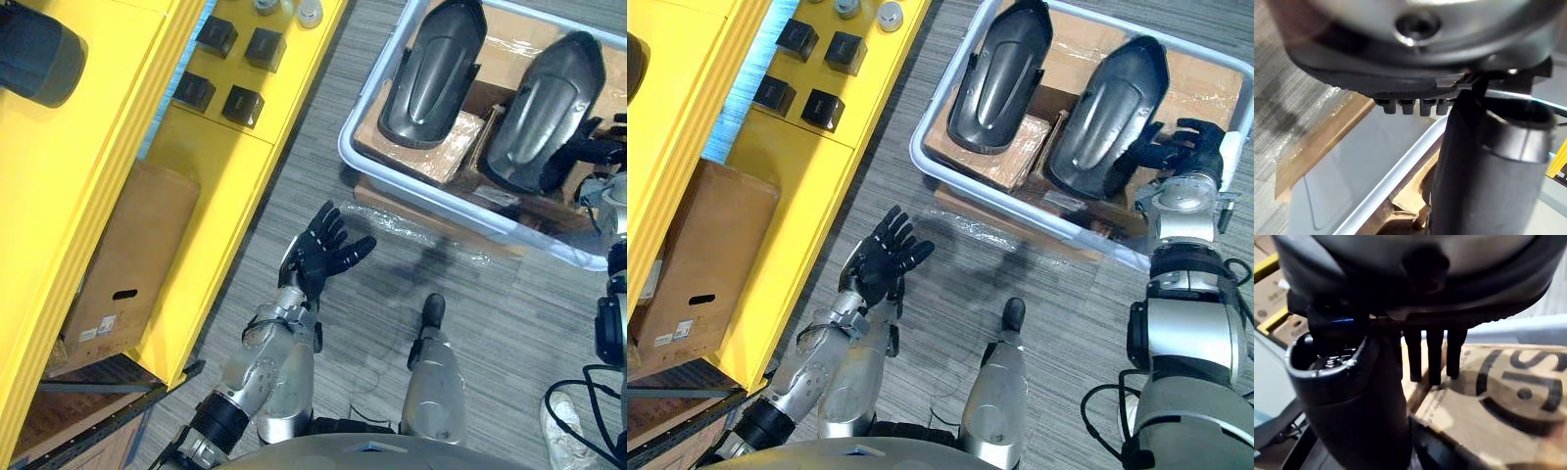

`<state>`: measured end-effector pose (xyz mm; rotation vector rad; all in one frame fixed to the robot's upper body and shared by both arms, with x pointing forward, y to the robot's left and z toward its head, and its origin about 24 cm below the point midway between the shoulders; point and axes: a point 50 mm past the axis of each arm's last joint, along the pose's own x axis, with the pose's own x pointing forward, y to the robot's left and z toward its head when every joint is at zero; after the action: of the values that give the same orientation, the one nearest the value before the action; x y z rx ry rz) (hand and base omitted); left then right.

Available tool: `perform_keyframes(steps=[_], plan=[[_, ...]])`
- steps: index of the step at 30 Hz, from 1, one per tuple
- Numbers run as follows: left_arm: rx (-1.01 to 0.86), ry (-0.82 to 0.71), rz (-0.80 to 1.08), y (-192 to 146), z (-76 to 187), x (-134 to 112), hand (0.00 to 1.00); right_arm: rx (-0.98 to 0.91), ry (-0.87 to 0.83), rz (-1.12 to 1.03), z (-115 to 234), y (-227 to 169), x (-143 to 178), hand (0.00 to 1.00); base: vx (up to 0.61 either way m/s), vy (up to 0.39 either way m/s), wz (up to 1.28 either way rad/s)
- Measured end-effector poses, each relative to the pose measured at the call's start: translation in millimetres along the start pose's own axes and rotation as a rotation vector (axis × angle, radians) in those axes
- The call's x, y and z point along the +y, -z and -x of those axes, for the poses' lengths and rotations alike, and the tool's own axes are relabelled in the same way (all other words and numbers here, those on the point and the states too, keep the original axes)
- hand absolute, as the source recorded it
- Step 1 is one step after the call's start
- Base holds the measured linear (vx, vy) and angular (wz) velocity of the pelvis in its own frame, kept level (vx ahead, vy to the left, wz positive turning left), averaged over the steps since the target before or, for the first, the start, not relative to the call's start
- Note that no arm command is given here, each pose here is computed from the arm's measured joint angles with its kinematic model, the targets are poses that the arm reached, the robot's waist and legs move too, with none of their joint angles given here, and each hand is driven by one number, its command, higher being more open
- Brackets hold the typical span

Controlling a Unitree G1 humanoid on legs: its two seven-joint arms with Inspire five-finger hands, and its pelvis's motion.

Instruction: Walk over and take three plastic housings, then place them on the shelf

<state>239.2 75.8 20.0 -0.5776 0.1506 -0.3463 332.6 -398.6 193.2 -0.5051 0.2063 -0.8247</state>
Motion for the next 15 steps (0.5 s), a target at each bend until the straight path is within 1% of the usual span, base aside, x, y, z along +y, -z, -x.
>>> perform_keyframes(steps=[4,5,8,10,12,15], plan=[[0.016,-0.025,0.006,5,6,4,1.00,0.108,0.022,0.046,-1,3,-4,0.00,0.01,-0.022,0.03],[0.020,-0.045,0.011,7,10,8,1.00,0.109,0.024,0.083,-1,4,-4,0.00,0.03,-0.031,-0.13],[0.012,-0.084,0.009,6,16,14,1.00,0.122,0.014,0.070,-1,-1,-5,0.00,0.04,-0.037,-0.20],[-0.031,-0.101,-0.053,-1,19,13,1.00,0.108,0.027,0.062,-2,-4,-9,0.00,0.02,-0.035,-0.10],[-0.088,-0.113,-0.071,-11,20,13,1.00,0.100,0.066,0.065,-3,-6,-17,0.00,0.00,-0.041,-0.06],[-0.179,-0.167,-0.075,-28,24,20,1.00,0.097,0.123,0.074,-3,-4,-26,0.00,0.01,-0.034,-0.05]])
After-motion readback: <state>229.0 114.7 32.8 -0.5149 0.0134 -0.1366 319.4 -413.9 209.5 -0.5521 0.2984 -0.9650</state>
